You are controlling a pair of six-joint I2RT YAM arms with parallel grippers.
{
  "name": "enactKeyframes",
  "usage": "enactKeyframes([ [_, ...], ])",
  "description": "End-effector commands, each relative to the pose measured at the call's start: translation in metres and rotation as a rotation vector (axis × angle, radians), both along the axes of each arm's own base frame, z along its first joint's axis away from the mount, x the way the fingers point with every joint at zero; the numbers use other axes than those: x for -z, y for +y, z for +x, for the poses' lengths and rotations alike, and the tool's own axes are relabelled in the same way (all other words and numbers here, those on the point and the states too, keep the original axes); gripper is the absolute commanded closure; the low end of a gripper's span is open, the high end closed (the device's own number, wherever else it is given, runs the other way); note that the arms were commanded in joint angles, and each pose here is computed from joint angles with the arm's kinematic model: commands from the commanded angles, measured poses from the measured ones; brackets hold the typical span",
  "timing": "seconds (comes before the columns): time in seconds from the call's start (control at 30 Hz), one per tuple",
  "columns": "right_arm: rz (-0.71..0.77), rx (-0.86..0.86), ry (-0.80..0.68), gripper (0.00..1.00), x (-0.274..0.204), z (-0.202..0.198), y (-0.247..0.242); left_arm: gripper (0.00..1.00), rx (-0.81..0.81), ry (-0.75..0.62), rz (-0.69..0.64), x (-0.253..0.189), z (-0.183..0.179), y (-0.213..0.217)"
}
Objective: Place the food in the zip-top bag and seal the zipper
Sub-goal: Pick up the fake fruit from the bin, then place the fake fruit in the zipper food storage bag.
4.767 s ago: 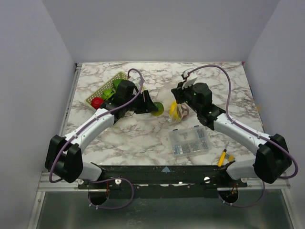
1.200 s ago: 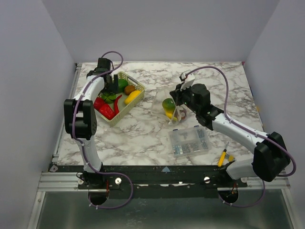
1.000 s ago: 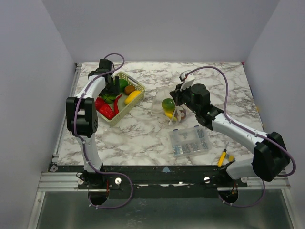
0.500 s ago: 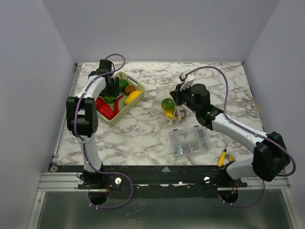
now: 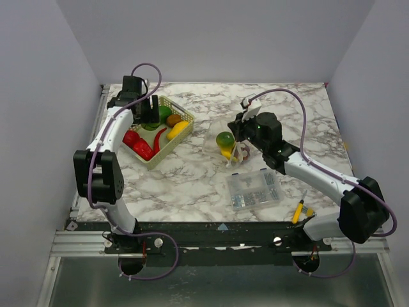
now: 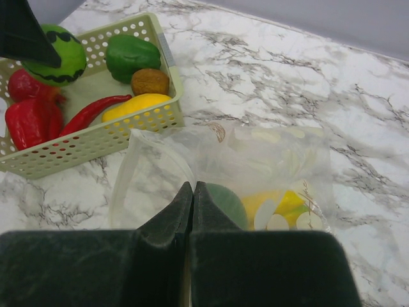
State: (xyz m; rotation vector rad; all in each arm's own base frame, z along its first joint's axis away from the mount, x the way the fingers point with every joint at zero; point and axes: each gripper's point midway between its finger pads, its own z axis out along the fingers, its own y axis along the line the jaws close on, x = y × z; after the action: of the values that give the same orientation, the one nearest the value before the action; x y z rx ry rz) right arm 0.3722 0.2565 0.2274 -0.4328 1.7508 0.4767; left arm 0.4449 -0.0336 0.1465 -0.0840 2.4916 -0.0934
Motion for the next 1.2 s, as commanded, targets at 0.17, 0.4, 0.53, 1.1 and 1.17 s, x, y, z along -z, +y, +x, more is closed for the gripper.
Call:
enactKeyframes([
  [0.17,0.039,0.012,-0.062,0.99,-0.028,0.0,-0.004,0.74,0.119,-0.151,-0.266,-0.063,-0.038,-0.053],
  [0.4,0.046,0.006,-0.063,0.99,-0.03,-0.001,-0.003,0.76,0.225,-0.189,-0.451,-0.079,-0.078,-0.096],
  [0.53,0.05,0.009,-0.063,0.99,-0.03,-0.001,-0.004,0.77,0.29,-0.195,-0.513,-0.084,-0.099,-0.125],
  [1.1,0.07,0.001,-0.072,0.99,-0.035,-0.005,-0.004,0.85,0.459,-0.099,-0.689,-0.067,-0.126,-0.258],
  [1.17,0.075,0.0,-0.078,0.99,-0.038,-0.007,-0.005,0.85,0.429,-0.071,-0.681,-0.062,-0.117,-0.265],
])
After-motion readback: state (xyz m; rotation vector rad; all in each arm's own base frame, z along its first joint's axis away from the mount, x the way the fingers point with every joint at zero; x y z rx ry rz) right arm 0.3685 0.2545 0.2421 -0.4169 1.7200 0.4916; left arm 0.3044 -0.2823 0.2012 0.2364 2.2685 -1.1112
